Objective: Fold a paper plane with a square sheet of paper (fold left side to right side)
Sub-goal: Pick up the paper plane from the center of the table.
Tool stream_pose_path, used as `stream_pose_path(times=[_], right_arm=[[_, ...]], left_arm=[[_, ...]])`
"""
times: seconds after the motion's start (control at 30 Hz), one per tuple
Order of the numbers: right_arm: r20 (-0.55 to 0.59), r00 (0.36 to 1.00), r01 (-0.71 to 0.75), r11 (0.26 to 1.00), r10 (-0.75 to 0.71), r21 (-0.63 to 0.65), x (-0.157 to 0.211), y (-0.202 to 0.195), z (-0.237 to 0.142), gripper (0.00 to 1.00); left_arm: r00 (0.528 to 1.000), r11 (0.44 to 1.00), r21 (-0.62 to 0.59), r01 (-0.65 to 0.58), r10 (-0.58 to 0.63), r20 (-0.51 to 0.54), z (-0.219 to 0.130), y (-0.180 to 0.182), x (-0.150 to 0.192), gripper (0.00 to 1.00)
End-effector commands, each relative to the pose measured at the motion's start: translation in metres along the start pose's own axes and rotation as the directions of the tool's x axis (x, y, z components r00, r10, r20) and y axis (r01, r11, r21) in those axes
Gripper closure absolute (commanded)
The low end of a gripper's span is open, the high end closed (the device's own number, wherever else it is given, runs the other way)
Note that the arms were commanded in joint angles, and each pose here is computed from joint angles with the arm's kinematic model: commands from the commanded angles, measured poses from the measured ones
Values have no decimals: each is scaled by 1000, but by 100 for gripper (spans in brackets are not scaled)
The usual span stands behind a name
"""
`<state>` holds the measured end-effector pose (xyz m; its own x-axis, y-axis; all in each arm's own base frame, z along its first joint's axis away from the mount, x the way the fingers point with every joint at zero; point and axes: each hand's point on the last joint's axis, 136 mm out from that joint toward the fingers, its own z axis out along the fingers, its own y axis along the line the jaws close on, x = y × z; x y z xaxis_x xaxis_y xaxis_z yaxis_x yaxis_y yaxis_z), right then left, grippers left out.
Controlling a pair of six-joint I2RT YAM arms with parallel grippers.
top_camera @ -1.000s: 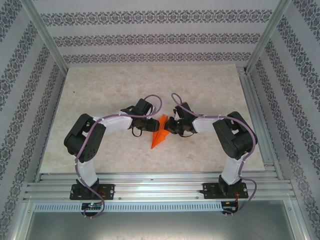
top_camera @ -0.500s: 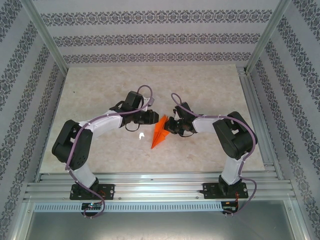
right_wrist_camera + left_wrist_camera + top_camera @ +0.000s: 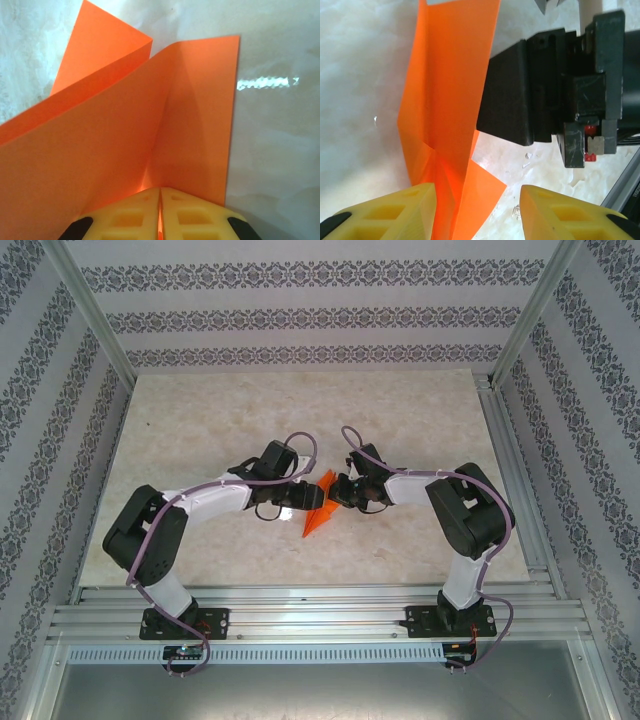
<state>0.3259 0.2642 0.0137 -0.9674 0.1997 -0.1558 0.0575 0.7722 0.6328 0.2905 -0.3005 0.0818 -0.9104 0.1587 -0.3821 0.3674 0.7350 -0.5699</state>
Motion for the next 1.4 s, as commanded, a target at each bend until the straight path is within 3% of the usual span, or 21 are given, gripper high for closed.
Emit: stream_pose_path(times=[0.0,0.23,0.47,1.0,1.13,1.37], right_arm=[[0,1000,2,998,-2,55,0,-11,3,90],[2,1000,6,999,-7,54,-1,-9,3,89],[0,1000,8,999,-8,53,-1,-7,4,89],[-3,1000,11,999,-11,53,-1,-4,4,89],[-4,1000,12,999,-12,52,-1,-4,5,89],[20,1000,9,999,-10,35,-9,1,-3,88]], left_arm=[[999,998,-27,-53,52,-15,3,-3,7,52],[993,983,-152,-103,92,-75,12,10,19,44],[981,969,-176,-176,157,-115,23,-2,28,44],[931,858,-384,-342,254,-261,45,12,42,41],[928,818,-448,-360,264,-265,42,20,38,48],[932,829,-435,-350,262,-249,43,18,39,67]])
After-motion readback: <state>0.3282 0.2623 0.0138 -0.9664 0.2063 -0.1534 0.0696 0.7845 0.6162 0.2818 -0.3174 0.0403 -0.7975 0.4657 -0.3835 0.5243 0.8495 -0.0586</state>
